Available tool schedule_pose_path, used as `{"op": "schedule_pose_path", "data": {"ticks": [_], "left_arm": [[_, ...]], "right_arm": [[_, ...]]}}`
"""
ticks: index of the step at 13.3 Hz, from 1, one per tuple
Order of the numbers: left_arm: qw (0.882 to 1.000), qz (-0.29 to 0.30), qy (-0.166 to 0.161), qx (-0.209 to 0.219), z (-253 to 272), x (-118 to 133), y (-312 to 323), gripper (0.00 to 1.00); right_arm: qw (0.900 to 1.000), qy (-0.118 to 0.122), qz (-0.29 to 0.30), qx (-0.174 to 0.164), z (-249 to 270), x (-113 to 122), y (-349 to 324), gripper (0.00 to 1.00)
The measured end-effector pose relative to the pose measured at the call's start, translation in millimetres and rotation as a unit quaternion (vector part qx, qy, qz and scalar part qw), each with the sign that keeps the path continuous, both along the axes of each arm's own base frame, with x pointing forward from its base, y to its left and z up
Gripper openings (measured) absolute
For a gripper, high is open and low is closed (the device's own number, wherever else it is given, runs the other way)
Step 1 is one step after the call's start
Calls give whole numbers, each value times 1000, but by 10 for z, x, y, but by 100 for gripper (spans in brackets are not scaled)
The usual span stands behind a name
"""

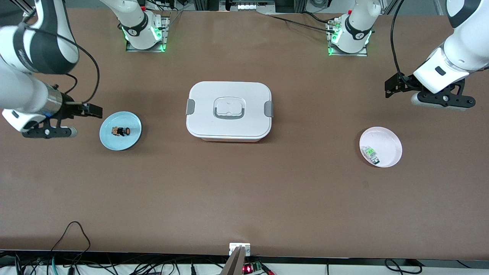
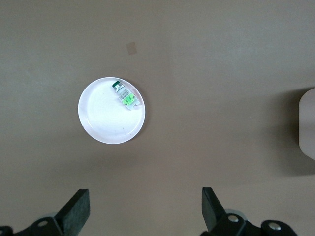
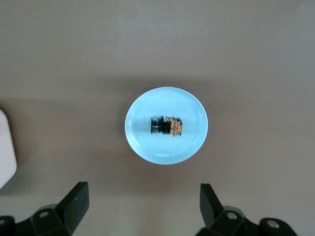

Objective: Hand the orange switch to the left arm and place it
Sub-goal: 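Lower the right gripper toward the orange switch on the blue plate, then close the right gripper on the orange switch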

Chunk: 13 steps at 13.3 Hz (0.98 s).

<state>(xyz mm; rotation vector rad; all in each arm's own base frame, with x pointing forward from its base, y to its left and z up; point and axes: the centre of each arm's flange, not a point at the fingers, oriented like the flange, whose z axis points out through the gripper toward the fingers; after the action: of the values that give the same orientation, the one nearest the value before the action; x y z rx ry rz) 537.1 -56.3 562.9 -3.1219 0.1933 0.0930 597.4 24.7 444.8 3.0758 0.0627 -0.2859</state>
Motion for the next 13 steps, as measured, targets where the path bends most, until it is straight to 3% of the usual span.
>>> {"op": "schedule_pose_path", "data": {"ticks": [4,8,13], "left_arm": [[1000,0,0,0,0,0,0,100],[1000,0,0,0,1,0,0,100],[1000,0,0,0,1,0,0,100]], "right_arm": [[1000,-7,15,-9,-627,110,88,100],[1000,0,13,-12,-1353,-105,-30,100],[1000,-4,18,-9,-1624,-210,-198,100]]}}
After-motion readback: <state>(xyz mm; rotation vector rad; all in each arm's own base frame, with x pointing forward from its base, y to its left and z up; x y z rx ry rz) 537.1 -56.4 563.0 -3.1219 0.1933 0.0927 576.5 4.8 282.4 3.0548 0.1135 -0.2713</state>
